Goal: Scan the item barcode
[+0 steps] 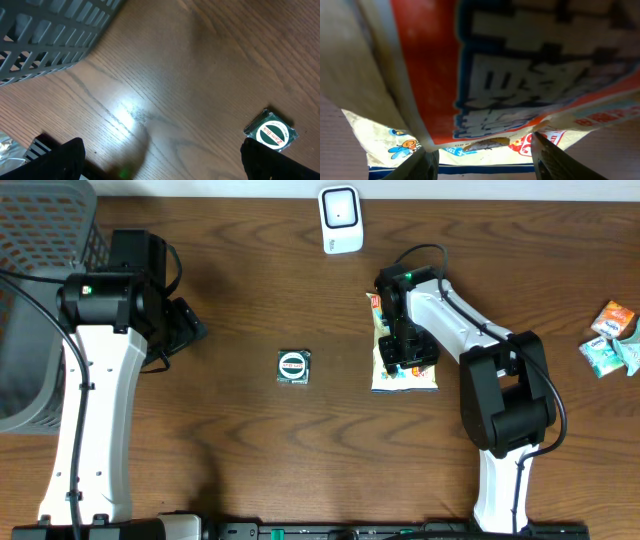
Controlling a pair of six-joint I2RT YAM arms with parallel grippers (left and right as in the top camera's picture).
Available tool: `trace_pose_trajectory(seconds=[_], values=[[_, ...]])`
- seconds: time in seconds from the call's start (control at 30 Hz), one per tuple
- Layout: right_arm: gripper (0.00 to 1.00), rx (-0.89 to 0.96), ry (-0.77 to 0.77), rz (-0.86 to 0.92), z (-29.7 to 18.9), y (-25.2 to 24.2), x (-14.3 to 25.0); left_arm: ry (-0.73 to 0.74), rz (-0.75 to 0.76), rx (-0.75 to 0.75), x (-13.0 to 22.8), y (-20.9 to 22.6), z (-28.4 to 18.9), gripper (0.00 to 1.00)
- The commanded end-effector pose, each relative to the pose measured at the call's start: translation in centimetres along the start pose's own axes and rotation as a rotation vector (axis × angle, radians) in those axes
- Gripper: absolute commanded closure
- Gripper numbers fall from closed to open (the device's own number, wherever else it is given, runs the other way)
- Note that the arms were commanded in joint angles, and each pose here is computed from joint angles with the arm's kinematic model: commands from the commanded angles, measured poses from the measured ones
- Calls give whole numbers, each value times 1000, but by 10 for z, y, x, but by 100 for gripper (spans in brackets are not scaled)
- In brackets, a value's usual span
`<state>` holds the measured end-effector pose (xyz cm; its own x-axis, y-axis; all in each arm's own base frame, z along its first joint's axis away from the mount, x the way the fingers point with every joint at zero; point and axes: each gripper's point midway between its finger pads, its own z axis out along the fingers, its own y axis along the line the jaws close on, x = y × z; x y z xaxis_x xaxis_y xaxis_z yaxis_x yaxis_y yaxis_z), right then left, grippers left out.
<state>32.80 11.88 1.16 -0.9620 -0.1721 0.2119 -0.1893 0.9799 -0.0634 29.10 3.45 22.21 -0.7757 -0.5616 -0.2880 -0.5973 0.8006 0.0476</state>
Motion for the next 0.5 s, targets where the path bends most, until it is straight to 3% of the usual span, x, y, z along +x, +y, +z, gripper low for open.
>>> trace_pose_trajectory(seconds=[0.0, 0.07, 0.13, 0.23, 0.37, 0.47], values=[[44, -4, -32, 33, -17, -2, -8, -2, -8, -11, -1, 3, 0, 2], [41, -8, -57, 41, -37, -5, -13, -2, -7, -11, -1, 3, 0, 2], [30, -16, -98, 45, -62, -5, -21, -2, -7, -11, 0, 3, 0, 2], [2, -29, -169, 38, -89, 0, -33, -2, -8, -11, -1, 3, 0, 2], [1, -32, -256, 3, -101, 18, -49, -2, -8, -11, -1, 3, 0, 2], [1, 64, -305, 33, -97, 20, -56, -2, -8, -11, 0, 3, 0, 2]])
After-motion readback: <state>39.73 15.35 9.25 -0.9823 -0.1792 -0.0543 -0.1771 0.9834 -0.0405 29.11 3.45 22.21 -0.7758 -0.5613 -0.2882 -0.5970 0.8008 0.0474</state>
